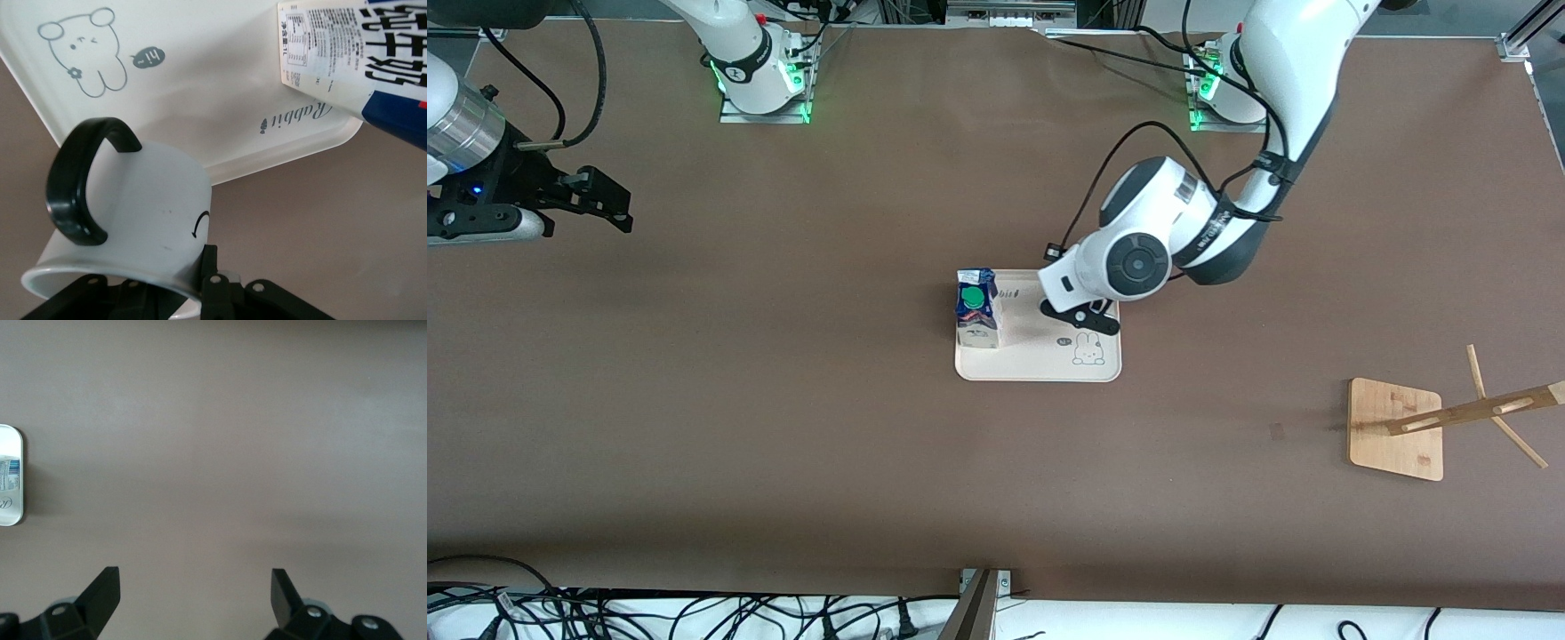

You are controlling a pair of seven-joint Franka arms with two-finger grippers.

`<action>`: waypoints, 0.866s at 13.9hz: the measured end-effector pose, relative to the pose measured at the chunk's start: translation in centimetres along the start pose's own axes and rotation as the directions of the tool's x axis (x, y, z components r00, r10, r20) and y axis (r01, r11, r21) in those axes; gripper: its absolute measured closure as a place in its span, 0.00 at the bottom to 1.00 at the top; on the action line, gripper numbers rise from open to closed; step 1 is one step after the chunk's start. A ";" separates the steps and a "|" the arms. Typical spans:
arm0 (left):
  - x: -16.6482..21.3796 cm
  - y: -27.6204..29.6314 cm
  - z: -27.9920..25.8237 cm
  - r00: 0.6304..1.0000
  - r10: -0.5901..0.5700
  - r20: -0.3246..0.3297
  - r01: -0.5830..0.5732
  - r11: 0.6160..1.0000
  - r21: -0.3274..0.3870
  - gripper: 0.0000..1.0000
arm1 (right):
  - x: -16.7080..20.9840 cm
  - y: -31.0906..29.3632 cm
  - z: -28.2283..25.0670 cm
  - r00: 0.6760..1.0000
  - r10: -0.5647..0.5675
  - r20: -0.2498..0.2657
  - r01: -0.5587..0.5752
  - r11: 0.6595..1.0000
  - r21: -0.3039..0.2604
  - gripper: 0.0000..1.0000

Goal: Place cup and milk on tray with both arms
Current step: 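Lower the mug onto the tray beside the carton and open the left gripper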

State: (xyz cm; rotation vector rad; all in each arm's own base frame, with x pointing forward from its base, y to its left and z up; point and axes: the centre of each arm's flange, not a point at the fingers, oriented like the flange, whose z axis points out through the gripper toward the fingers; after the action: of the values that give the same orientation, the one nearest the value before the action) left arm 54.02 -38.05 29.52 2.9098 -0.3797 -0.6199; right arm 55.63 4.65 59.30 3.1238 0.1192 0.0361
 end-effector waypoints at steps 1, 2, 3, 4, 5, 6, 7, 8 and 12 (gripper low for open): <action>0.1 0.0 0.3 1.000 -0.002 0.004 0.002 1.000 0.003 0.92 | 0.0 0.0 0.0 1.000 0.000 0.000 0.000 1.000 0.000 0.00; 0.4 -0.1 0.6 1.000 -0.006 0.007 0.006 1.000 0.003 0.92 | 0.0 0.0 0.0 1.000 0.000 0.001 0.000 1.000 0.000 0.00; 0.8 -0.3 0.8 1.000 -0.009 0.008 0.009 1.000 -0.001 0.92 | 0.0 0.0 0.0 1.000 0.000 0.001 0.000 1.000 0.000 0.00; 1.3 -0.5 1.1 1.000 -0.014 0.010 0.014 1.000 -0.004 0.92 | 0.0 0.0 0.0 1.000 0.000 0.001 0.000 1.000 0.000 0.00; 1.9 -0.9 1.3 1.000 -0.020 0.011 0.020 1.000 -0.007 0.92 | 0.0 0.0 0.1 1.000 0.000 0.001 0.000 1.000 0.000 0.00; 2.4 -1.2 1.6 1.000 -0.026 0.009 0.026 1.000 -0.011 0.92 | 0.0 0.0 0.1 1.000 0.000 0.001 0.000 1.000 0.000 0.00; 2.9 -1.4 1.9 1.000 -0.031 0.005 0.031 0.999 -0.015 0.92 | 0.0 0.0 0.1 1.000 0.000 0.001 0.000 1.000 0.000 0.00; 3.4 -1.7 2.2 0.999 -0.037 -0.001 0.037 0.999 -0.018 0.92 | 0.0 0.0 0.1 1.000 0.000 0.001 0.000 1.000 0.000 0.00; 4.4 -2.3 3.7 0.999 -0.050 -0.004 0.049 0.999 -0.022 0.92 | 0.0 0.0 0.1 1.000 0.000 0.002 0.000 1.000 0.000 0.00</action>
State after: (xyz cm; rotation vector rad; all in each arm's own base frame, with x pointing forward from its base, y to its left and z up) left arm 56.85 -37.36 24.07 2.9073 -0.2993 -0.6210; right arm 55.66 4.64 59.24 3.1237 0.1188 0.0337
